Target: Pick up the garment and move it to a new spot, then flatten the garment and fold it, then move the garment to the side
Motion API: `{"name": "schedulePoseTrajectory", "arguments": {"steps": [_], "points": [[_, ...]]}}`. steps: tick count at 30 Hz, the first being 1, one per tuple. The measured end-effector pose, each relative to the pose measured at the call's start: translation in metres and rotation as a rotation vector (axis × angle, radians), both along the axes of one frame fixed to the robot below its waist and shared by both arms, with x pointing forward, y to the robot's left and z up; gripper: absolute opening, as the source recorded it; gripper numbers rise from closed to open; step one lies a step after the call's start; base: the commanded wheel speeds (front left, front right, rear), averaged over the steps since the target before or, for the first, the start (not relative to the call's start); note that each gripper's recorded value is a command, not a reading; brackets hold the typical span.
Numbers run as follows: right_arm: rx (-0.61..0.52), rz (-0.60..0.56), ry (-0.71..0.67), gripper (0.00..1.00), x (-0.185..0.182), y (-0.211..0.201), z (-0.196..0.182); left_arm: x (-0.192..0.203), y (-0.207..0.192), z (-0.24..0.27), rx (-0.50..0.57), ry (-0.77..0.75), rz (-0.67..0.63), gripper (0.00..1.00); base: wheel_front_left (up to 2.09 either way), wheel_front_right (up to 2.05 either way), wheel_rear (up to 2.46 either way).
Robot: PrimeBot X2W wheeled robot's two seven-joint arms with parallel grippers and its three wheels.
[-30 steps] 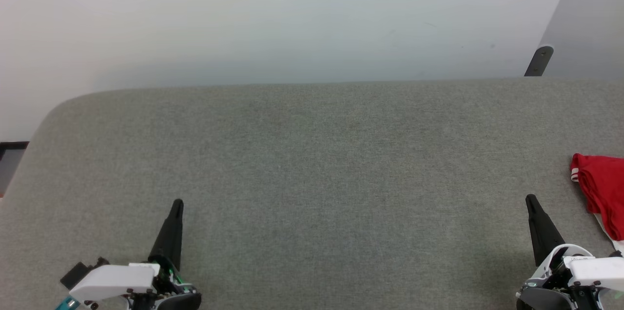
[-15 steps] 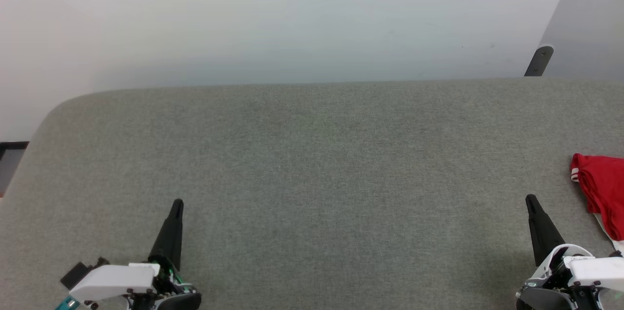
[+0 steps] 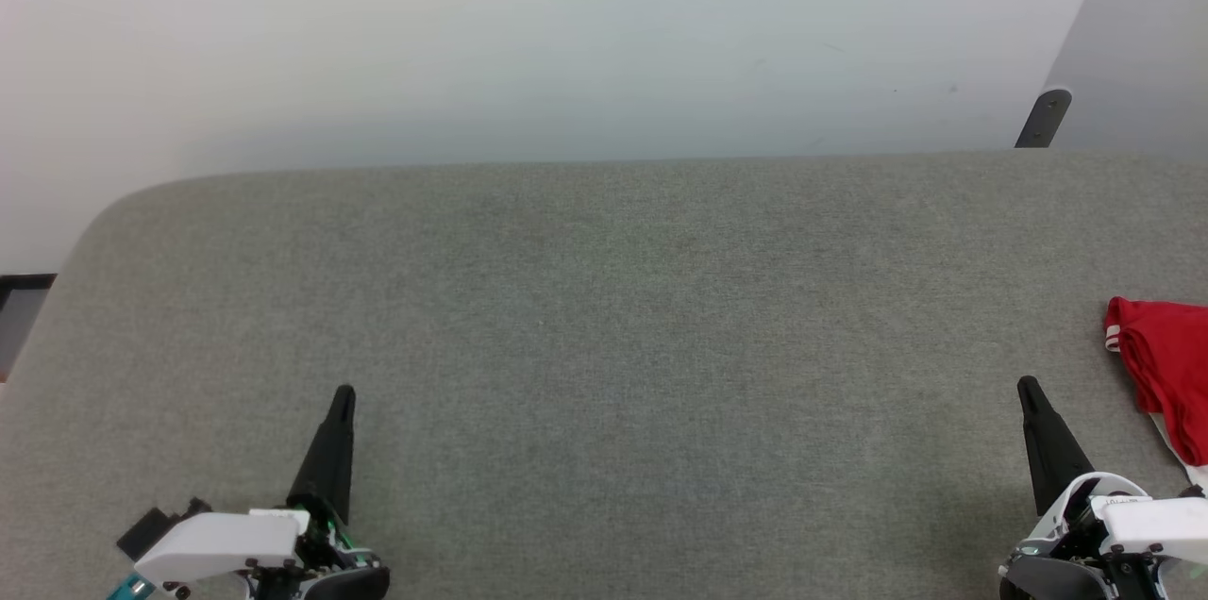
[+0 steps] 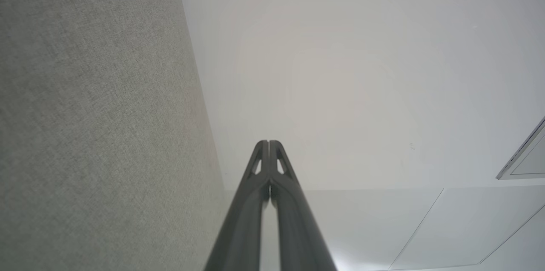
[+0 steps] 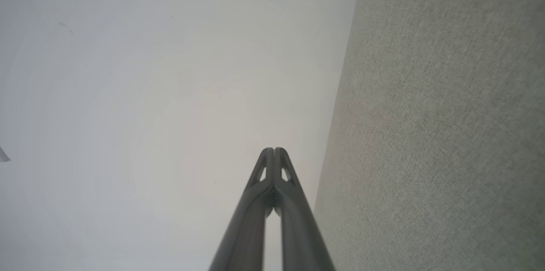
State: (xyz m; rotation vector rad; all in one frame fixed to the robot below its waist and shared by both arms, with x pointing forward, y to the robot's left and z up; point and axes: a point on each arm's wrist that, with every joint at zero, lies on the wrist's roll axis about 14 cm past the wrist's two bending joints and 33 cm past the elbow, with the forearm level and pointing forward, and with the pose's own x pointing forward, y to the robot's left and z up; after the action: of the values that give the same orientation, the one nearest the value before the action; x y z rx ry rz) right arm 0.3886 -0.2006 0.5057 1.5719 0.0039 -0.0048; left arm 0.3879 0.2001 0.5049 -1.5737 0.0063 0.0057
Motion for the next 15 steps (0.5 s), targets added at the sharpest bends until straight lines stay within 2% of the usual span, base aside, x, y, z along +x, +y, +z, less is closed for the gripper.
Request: {"name": "schedulePoseTrajectory", "arguments": {"steps": [15], "points": [[0.0, 0.0, 0.0, 0.0, 0.0, 0.0001, 0.0, 0.0, 0.0, 0.0, 0.0, 0.0, 0.0, 0.0, 0.0, 0.0, 0.0]]}}
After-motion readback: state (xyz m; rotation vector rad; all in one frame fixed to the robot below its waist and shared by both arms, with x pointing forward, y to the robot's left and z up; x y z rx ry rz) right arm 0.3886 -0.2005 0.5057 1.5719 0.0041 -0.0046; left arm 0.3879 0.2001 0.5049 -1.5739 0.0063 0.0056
